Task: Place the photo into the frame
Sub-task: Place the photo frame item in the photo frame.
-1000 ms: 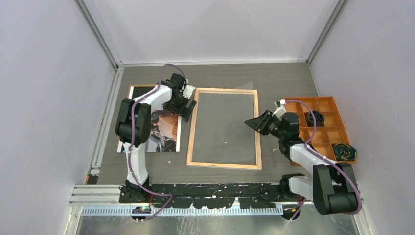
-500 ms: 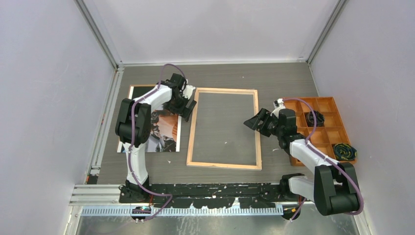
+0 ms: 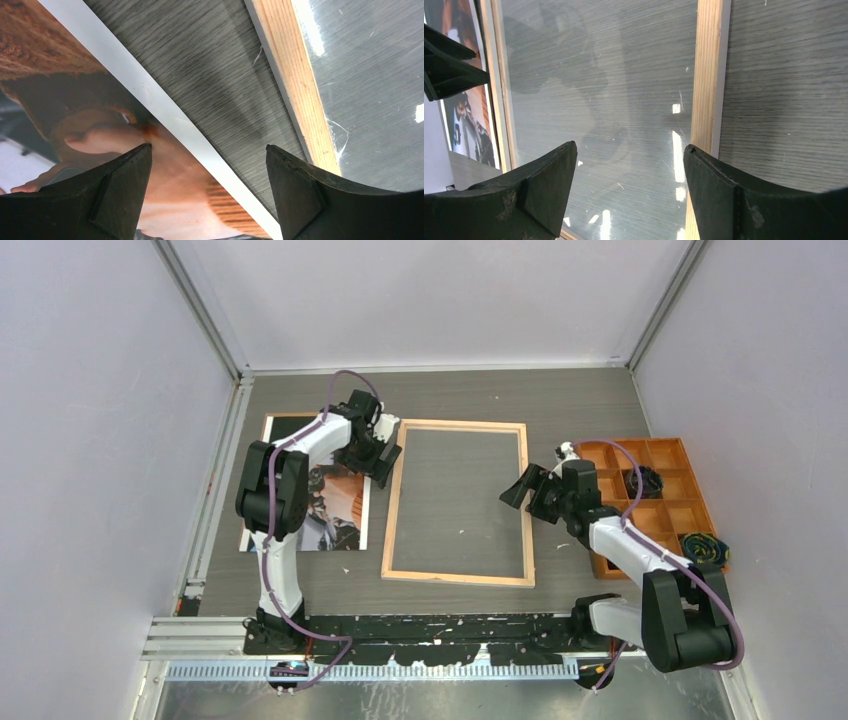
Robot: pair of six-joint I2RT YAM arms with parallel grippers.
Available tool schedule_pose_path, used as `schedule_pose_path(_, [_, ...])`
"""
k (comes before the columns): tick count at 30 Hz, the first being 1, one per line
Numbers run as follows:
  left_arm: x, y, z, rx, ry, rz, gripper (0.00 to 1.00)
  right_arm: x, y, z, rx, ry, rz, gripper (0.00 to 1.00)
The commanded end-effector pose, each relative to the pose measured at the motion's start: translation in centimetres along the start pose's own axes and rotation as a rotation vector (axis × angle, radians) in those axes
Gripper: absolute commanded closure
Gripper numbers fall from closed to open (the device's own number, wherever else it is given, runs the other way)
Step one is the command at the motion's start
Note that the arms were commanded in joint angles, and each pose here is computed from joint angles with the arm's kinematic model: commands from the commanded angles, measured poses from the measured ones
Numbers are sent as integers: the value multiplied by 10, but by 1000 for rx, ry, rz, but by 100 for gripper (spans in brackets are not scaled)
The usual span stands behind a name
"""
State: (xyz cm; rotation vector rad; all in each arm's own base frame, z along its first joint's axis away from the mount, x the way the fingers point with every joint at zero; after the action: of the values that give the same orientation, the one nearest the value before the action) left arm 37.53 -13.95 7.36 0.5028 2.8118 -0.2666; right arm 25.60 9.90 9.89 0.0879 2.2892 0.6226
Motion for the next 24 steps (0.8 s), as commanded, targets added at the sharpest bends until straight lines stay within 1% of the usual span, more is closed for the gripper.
schedule_pose_path(1, [17,-9,28,67,75,-4,14,-14,6,4,-15,-33,-22,18])
schedule_pose_path(10, [18,-9,29,68,74,-4,14,-7,6,13,-14,0,-6,18])
schedule_pose_path(17, [17,-10,28,74,72,-4,14,-3,13,18,16,29,-44,19])
schedule_pose_path(22, [16,-10,26,73,67,2,14,-17,22,13,74,13,-112,20])
schedule_pose_path(24, [16,-9,24,70,66,4,14,-29,31,9,90,-12,-153,24])
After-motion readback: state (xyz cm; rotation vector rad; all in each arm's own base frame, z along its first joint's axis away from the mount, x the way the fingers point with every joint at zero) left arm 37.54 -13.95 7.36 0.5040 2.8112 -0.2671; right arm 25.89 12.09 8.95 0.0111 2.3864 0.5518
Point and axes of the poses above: each gripper's point midway between its finger pads, its own z axis out along the fingers, its own y axis along the line the jaws close on, x = y × z, the point moved 5 cm from there along -z, back along the fingers, and after that the axes turned 12 degrees about -z, right-handed, at the moved point
